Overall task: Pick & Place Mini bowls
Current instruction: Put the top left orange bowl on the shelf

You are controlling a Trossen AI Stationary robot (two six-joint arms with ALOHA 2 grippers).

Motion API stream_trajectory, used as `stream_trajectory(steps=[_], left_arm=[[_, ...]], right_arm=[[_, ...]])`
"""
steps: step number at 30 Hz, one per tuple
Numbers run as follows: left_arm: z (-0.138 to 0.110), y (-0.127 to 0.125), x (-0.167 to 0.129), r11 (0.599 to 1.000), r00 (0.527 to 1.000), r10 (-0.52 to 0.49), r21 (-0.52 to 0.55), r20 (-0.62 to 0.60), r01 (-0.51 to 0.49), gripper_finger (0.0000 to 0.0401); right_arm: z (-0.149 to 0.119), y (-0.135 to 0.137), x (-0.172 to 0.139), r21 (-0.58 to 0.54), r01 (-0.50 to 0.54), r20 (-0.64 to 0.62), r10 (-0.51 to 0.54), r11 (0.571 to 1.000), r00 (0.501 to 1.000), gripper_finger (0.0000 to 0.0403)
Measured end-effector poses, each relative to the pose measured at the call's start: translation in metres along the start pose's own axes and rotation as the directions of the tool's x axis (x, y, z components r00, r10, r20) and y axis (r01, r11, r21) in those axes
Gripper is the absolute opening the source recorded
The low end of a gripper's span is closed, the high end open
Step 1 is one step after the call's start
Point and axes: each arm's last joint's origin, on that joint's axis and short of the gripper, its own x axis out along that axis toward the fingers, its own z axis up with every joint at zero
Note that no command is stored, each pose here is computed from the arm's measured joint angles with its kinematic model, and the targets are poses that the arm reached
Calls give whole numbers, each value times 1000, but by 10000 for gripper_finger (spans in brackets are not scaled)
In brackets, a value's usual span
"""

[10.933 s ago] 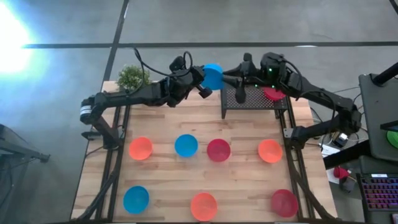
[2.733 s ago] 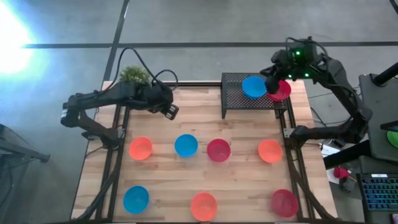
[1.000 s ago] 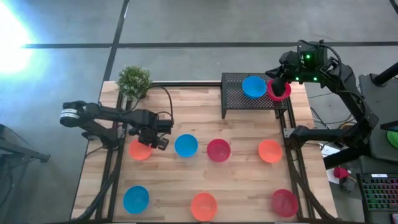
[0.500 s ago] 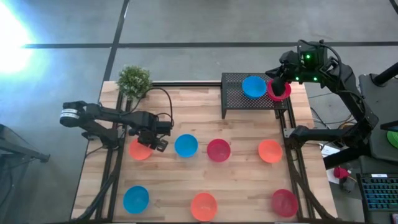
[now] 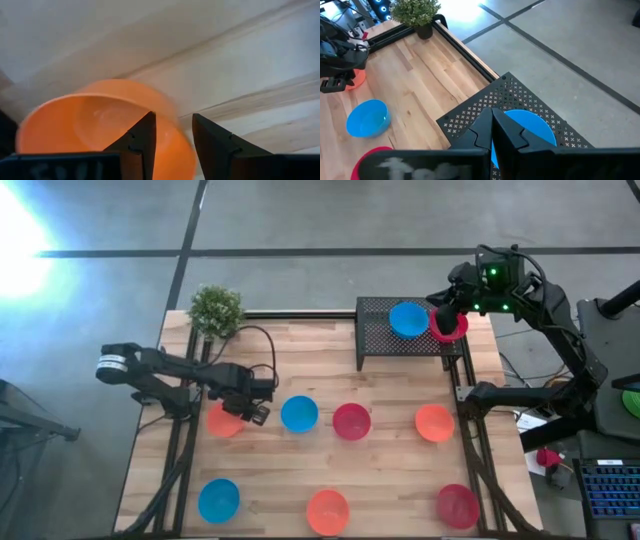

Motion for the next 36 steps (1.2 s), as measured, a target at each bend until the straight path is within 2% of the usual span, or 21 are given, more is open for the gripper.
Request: stream_trajectory(steps=[8, 18, 21, 26, 36], left_arm=[[1, -3, 4, 999, 999, -46, 4, 18, 46, 119], [0, 2, 11, 1000, 999, -31, -2, 11, 31, 115], [0, 2, 12, 1000, 1000, -28, -2, 7, 28, 90], [-1, 2, 12, 1000, 1000, -26, 14, 7, 26, 13], [-1, 2, 11, 999, 1000, -28, 24, 8, 28, 3]], right_arm=[[0, 0, 0, 0, 0, 0, 0, 1000, 1000, 8], [0, 0, 0, -1, 0, 0, 0, 1000, 1000, 8], [0, 0, 0, -1, 0, 0, 0, 1000, 1000, 8], [0, 0, 0, -1, 0, 0, 0, 1000, 1000, 8], [0, 0, 0, -1, 0, 1, 0, 1000, 1000, 8]])
